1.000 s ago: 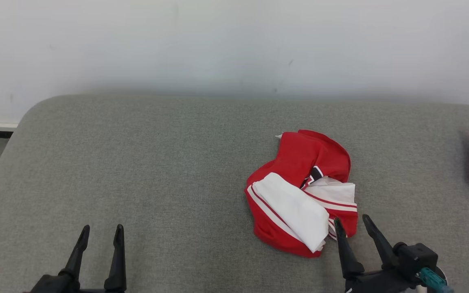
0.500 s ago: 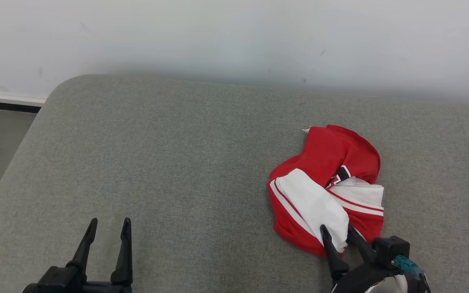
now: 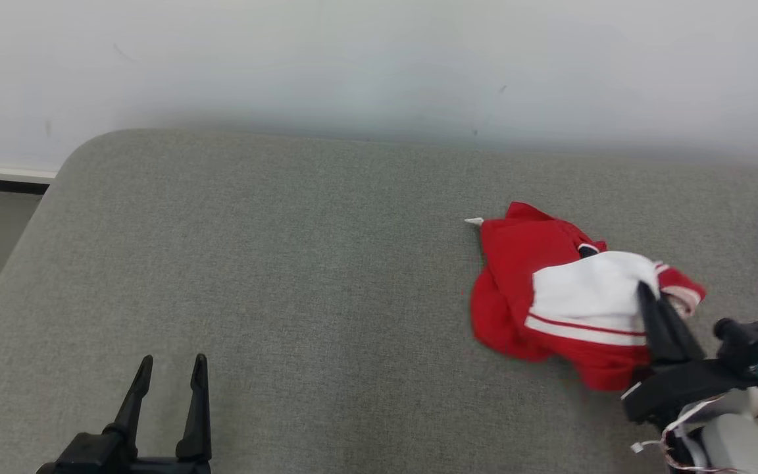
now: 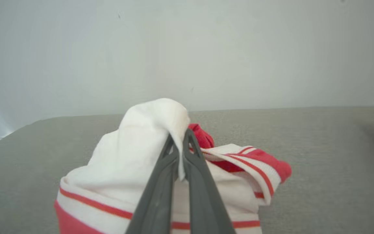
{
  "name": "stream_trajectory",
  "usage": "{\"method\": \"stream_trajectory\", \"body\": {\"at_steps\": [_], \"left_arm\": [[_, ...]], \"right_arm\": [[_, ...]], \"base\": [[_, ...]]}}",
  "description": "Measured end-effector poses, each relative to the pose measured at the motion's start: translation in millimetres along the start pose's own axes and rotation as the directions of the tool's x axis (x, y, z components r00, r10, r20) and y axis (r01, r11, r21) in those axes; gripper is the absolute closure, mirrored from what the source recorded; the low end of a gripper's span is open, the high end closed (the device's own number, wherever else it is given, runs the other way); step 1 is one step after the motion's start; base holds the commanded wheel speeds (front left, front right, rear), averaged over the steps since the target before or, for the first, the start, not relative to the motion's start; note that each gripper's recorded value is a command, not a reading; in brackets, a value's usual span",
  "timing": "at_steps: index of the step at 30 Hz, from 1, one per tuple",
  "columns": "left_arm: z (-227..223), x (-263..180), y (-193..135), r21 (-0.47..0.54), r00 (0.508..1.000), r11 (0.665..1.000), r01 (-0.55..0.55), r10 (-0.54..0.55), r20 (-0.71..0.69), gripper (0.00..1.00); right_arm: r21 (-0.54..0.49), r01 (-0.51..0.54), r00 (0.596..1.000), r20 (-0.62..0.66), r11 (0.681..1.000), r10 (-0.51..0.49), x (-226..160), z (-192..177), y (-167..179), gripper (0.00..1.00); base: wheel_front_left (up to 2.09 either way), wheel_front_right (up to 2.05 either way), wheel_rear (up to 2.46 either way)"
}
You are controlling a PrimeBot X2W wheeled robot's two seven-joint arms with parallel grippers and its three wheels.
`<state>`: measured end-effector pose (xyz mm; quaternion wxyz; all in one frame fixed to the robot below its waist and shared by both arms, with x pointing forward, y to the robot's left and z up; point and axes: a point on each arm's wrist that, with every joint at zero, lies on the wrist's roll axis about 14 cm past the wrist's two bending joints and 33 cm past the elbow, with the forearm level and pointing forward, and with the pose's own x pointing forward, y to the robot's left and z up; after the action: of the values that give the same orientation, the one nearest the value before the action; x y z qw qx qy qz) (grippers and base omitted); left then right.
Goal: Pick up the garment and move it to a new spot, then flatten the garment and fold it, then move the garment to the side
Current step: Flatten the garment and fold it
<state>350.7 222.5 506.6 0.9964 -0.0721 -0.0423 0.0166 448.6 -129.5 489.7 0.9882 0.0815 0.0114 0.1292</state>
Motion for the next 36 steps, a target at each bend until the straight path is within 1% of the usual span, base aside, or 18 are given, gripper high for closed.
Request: {"method": "stream_trajectory", "body": {"at_steps": [4,9,16,19,22,26,30,32,36], "left_arm": [[0,2,-7,-0.008,1.000,1.000,0.017,-0.017,0.004,0.00],[0,2,-11,-0.010,1.000,1.000,0.028,-0.028,0.004,0.00],[2,-2,-6,-0.007,1.000,1.000,0.016,-0.015,0.006,0.00],[2,-5,-2,-0.008,1.000,1.000,0.001,-0.001,0.008,0.00],[2,-8,0,-0.012,1.000,1.000,-0.011,0.011,0.008,0.00],[0,-12,3,-0.017,1.000,1.000,-0.027,0.027,0.002,0.00],[-1,-15,8,-0.018,0.999,0.999,-0.049,0.049,-0.003,0.00],[-2,-15,10,-0.021,0.998,0.998,-0.057,0.057,-0.006,0.00],[-1,-17,15,-0.027,0.997,0.997,-0.078,0.077,-0.006,0.00]], "right_arm": [[-0.068,0.064,0.993,0.099,0.996,-0.057,-3,41,-37,1.00],[-0.159,0.107,0.979,0.187,0.981,-0.077,-2,90,-66,1.00],[-0.252,0.083,0.962,0.271,0.964,-0.012,15,145,-55,1.00],[-0.297,0.024,0.957,0.283,0.955,0.064,26,159,-30,1.00],[-0.327,-0.062,0.954,0.257,0.943,0.152,37,157,4,1.00],[-0.341,-0.193,0.938,0.211,0.920,0.276,51,142,56,1.00],[-0.323,-0.334,0.904,0.157,0.886,0.398,61,117,112,1.00],[-0.306,-0.407,0.877,0.132,0.861,0.461,64,105,143,1.00],[-0.293,-0.543,0.811,0.058,0.787,0.582,64,72,200,1.00]], "base": [[0.00,0.00,0.00],[0.00,0.00,0.00],[0.00,0.00,0.00],[0.00,0.00,0.00],[0.00,0.00,0.00],[0.00,0.00,0.00],[0.00,0.00,0.00],[0.00,0.00,0.00],[0.00,0.00,0.00]]}}
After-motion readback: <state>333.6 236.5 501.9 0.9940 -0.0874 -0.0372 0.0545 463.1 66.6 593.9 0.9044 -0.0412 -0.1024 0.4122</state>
